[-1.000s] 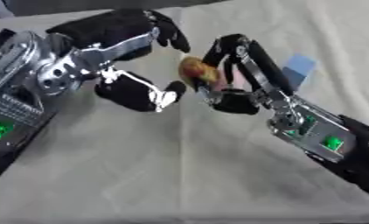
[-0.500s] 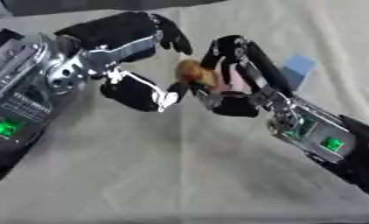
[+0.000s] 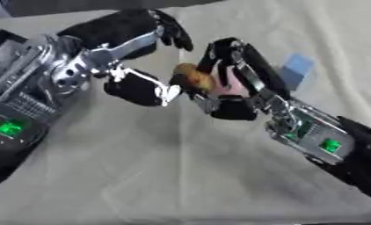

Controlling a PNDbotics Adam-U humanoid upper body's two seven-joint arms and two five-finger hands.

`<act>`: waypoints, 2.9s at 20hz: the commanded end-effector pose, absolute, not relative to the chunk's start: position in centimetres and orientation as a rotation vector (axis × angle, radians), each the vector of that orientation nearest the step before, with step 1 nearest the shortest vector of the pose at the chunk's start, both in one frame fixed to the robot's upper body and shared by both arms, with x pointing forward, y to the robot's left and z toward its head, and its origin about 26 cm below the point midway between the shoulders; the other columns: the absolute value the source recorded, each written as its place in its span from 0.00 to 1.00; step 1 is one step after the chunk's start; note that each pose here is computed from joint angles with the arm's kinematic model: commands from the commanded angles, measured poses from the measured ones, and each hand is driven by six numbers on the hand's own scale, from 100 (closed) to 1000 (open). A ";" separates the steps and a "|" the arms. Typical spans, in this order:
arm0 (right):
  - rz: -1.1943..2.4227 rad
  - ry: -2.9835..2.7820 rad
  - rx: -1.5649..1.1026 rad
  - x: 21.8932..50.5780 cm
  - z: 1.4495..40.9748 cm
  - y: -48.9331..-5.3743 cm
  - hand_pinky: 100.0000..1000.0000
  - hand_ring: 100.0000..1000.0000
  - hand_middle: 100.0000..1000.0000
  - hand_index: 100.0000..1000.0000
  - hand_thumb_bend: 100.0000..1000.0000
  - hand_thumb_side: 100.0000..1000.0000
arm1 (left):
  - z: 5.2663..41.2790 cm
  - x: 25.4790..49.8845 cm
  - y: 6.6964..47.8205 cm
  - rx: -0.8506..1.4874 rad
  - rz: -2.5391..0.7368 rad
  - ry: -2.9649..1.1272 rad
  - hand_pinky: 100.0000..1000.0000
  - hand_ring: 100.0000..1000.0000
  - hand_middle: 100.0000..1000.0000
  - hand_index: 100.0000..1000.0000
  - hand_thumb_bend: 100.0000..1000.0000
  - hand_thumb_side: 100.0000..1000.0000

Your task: Pick up the objects with one hand, pass them to the other hand, and then place them into the box on the other side of the table.

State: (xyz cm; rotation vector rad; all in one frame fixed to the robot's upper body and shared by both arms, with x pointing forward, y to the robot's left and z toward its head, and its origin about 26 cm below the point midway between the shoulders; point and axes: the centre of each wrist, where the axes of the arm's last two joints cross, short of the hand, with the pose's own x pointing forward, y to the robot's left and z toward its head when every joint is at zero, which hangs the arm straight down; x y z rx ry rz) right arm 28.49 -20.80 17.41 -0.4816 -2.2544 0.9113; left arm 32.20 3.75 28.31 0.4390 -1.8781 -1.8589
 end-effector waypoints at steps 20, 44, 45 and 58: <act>0.924 -2.325 -0.487 28.4 18.1 -20.6 0.13 0.42 0.35 0.36 0.16 0.00 | 27.6 33.7 3.4 0.551 -1.962 -1.873 0.78 0.76 0.71 0.80 0.27 0.07; 0.922 -2.336 -0.450 28.4 18.1 -20.2 0.12 0.41 0.35 0.35 0.06 0.00 | 26.8 33.8 2.8 0.430 -1.925 -1.921 0.79 0.75 0.68 0.77 0.17 0.15; 0.923 -2.338 -0.448 28.4 18.2 -20.2 0.12 0.41 0.35 0.35 0.06 0.00 | 26.7 33.8 2.8 0.439 -1.925 -1.920 0.79 0.75 0.68 0.77 0.18 0.14; 0.929 -2.334 -0.443 28.3 18.1 -20.1 0.11 0.41 0.35 0.35 0.05 0.00 | 26.2 34.3 2.6 0.437 -1.872 -1.953 0.76 0.67 0.55 0.62 0.00 0.15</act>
